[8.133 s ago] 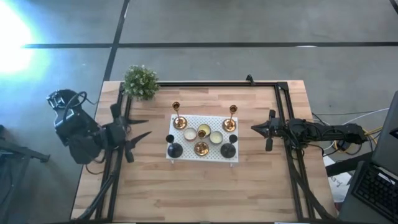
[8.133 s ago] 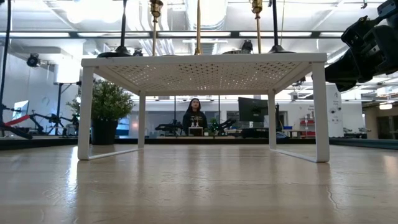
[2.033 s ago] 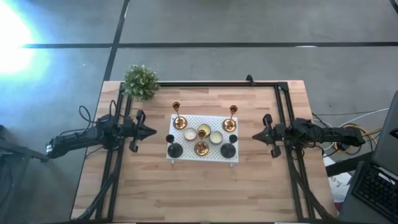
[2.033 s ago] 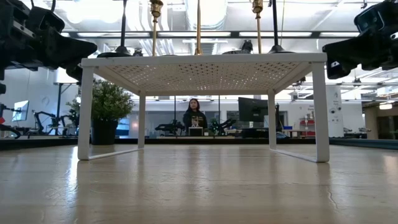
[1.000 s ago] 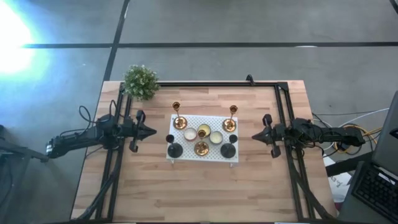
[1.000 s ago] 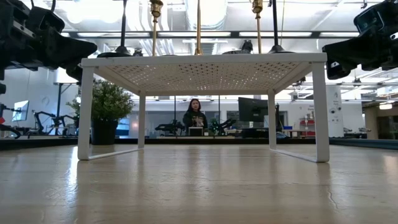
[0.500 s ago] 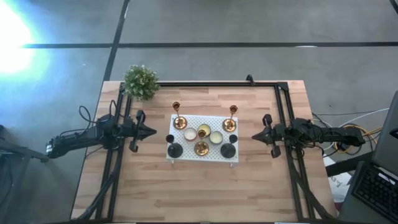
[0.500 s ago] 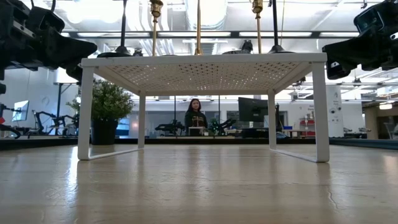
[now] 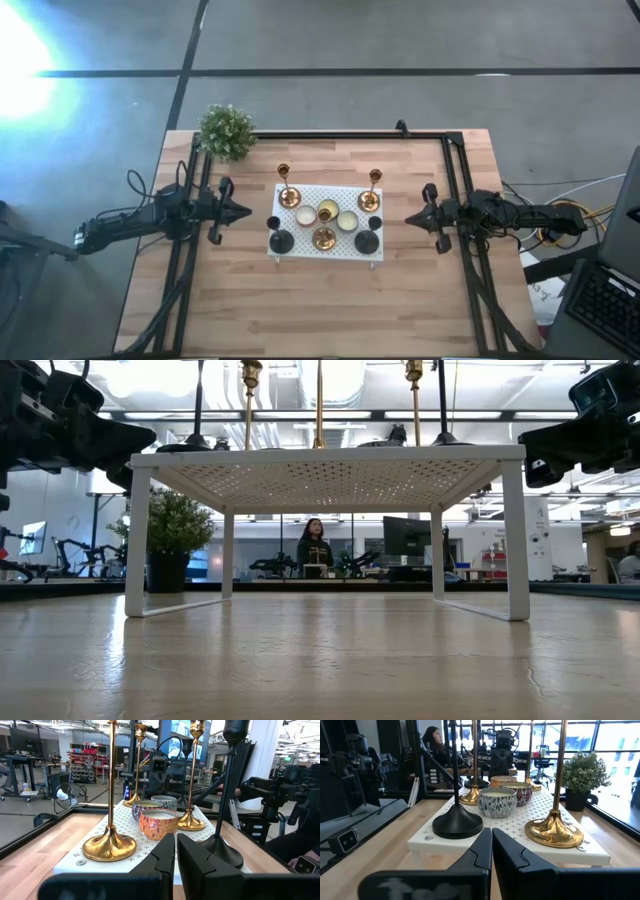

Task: Pick & Place candle stick holders
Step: Return to Home Position

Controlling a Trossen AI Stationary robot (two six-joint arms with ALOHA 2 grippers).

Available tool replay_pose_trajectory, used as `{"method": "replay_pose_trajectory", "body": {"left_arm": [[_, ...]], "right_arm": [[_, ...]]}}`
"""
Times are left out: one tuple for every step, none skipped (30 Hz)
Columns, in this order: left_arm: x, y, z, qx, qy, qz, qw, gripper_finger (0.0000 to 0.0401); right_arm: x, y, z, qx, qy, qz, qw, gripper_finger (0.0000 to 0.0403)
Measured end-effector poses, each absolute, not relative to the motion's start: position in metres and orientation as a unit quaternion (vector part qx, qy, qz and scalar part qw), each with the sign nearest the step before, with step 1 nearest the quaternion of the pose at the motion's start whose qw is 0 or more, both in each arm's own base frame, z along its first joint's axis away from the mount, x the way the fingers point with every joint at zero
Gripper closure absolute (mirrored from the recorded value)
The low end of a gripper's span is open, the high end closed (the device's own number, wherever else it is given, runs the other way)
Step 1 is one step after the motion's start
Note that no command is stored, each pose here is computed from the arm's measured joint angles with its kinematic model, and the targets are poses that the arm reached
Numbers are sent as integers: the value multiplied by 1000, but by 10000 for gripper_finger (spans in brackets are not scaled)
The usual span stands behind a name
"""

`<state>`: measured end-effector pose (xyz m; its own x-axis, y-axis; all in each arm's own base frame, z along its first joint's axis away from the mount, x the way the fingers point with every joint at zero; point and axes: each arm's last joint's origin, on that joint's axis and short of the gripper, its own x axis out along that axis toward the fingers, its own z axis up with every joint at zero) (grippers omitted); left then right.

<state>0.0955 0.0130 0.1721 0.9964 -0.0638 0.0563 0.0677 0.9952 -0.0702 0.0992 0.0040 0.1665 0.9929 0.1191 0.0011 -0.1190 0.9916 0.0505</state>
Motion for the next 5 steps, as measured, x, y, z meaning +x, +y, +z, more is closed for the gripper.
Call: {"method": "replay_pose_trajectory", "body": {"left_arm": [[95, 13, 172, -36, -27, -33, 998, 378], [95, 13, 172, -36, -27, -33, 998, 378], [95, 13, 172, -36, -27, -33, 998, 378], [95, 13, 172, -36, -27, -33, 998, 378], [95, 13, 172, -36, -27, -33, 998, 378]], "right_arm": [[99, 4, 166, 25, 1, 60, 998, 394], [99, 4, 166, 25, 1, 60, 998, 394], [99, 4, 166, 25, 1, 60, 998, 394], [99, 4, 166, 25, 1, 60, 998, 394], [99, 4, 166, 25, 1, 60, 998, 394]]}}
